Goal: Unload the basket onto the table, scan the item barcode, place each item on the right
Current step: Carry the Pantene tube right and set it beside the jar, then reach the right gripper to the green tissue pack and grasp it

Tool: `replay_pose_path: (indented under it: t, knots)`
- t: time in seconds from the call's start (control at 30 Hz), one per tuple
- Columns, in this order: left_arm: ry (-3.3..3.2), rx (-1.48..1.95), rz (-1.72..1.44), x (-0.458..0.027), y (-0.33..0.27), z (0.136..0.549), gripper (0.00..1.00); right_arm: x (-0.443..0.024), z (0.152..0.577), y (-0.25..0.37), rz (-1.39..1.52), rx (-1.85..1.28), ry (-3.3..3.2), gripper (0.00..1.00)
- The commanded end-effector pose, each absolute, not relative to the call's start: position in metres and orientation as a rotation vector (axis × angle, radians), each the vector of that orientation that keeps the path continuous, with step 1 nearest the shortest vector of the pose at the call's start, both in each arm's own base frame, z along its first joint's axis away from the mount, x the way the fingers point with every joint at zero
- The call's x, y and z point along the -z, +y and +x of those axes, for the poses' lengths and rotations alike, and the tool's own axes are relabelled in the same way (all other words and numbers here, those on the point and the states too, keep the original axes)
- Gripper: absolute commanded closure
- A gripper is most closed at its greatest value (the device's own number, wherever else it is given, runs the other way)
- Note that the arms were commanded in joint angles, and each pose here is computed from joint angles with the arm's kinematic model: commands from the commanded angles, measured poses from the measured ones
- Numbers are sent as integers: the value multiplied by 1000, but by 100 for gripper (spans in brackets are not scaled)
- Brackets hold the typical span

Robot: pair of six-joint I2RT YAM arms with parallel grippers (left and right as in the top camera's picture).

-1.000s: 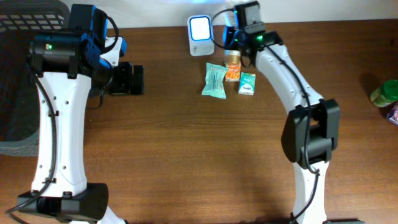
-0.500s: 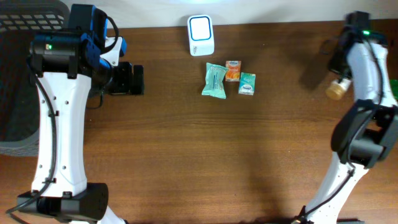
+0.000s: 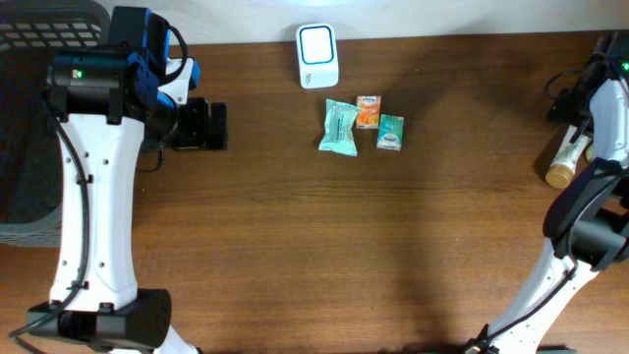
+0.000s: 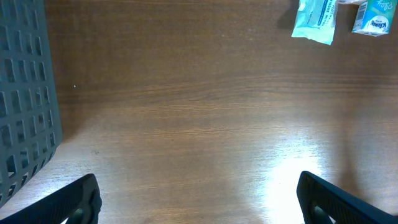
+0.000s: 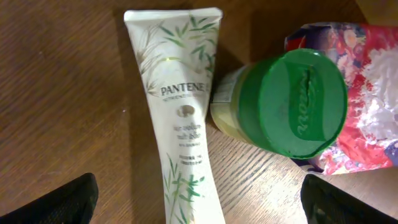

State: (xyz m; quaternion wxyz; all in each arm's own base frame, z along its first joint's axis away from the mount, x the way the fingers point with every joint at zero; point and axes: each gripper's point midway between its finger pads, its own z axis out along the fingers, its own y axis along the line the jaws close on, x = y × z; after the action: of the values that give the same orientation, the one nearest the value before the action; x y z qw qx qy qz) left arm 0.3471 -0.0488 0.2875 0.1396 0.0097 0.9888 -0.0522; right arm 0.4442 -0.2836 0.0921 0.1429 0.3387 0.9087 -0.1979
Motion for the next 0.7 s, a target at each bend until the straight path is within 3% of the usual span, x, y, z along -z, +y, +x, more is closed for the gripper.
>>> replay_pose_path:
  t: [0.0,0.1,0.27,0.4,0.67]
  knots:
    - [2853,149,52,-289,-49,346,1,-109,465,-256,902,431,2605,1]
    - [2853,149,52,-289,-49,346,1,-135,490,-191,755,122,2610,1]
    - [2853,149,52,-289,-49,346,1,-164,502,-35,350,-655,2649,1]
    - [2853,149,51,-289,-49,346,1,-151,501,16,231,-665,2722,1]
    - [2854,149,52,-289,-49,346,1,-83,494,75,110,-396,2917,1]
